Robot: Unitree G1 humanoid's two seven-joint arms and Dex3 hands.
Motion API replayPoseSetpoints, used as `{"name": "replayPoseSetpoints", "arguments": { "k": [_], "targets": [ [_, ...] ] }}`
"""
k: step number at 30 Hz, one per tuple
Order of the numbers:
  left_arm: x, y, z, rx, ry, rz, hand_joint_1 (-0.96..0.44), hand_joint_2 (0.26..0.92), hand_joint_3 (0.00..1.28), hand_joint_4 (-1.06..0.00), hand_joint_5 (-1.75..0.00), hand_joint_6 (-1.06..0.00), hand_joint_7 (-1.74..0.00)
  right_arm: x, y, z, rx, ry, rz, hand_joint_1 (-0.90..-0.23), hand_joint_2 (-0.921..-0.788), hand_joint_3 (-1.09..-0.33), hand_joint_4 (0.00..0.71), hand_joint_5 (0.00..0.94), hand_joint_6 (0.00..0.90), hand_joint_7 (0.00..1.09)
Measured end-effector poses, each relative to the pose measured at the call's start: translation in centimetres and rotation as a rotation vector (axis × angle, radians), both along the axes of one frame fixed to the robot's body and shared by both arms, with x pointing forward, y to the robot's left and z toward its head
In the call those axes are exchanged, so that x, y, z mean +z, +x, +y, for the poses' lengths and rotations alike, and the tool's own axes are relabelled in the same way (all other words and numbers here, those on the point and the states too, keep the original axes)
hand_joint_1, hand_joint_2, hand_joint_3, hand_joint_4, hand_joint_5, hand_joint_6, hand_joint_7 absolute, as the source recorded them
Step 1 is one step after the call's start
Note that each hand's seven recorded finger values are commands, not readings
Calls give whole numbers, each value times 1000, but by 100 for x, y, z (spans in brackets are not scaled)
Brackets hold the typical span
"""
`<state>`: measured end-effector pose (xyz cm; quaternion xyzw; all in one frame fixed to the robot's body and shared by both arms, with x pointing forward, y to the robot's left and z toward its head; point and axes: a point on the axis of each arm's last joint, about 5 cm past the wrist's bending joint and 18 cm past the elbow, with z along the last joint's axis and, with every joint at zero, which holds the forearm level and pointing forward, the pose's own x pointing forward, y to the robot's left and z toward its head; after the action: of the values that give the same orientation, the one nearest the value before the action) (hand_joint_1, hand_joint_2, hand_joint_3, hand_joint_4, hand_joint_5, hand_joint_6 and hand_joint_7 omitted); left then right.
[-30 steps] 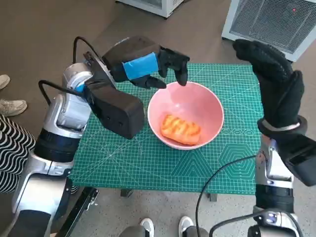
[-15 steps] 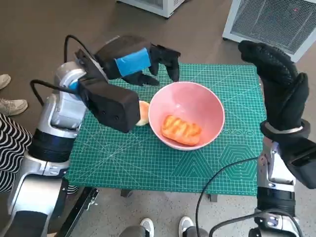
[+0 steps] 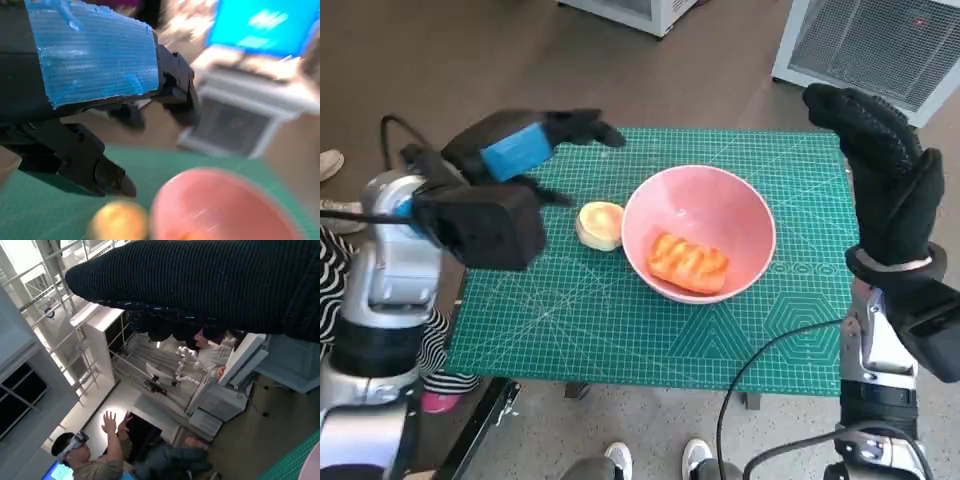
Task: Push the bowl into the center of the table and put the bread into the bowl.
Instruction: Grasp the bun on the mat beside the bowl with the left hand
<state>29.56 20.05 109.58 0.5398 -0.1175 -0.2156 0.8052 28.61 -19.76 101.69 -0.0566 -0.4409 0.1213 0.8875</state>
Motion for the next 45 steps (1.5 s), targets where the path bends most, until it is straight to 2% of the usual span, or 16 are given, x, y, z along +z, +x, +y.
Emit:
{"name": "replayPoseSetpoints", "arguments": {
  "k": [5,12,23,31,45],
  "targets": [
    [-41,16,55,22,26,56,-346,635,58,0,0,0,-49,-11,7,5,2,0,7,-694,-921,-736,154,2,-1,545],
    [-212,114,41,48,71,148,-385,645,46,1,1,1,-3,-11,11,26,11,-4,8,-694,-921,-736,155,2,-1,544],
    [-523,304,-52,59,83,240,-354,654,33,1,1,-2,-1,-4,15,36,15,-7,6,-695,-921,-738,154,2,-1,537],
    [-740,462,-118,104,108,303,-346,661,29,1,1,0,0,0,15,28,22,-12,5,-699,-921,-737,154,1,-1,534],
    [-1031,600,-255,169,130,388,-296,683,26,1,1,-27,-13,9,9,-5,20,-20,8,-698,-921,-735,155,1,-1,534]
  ]
}}
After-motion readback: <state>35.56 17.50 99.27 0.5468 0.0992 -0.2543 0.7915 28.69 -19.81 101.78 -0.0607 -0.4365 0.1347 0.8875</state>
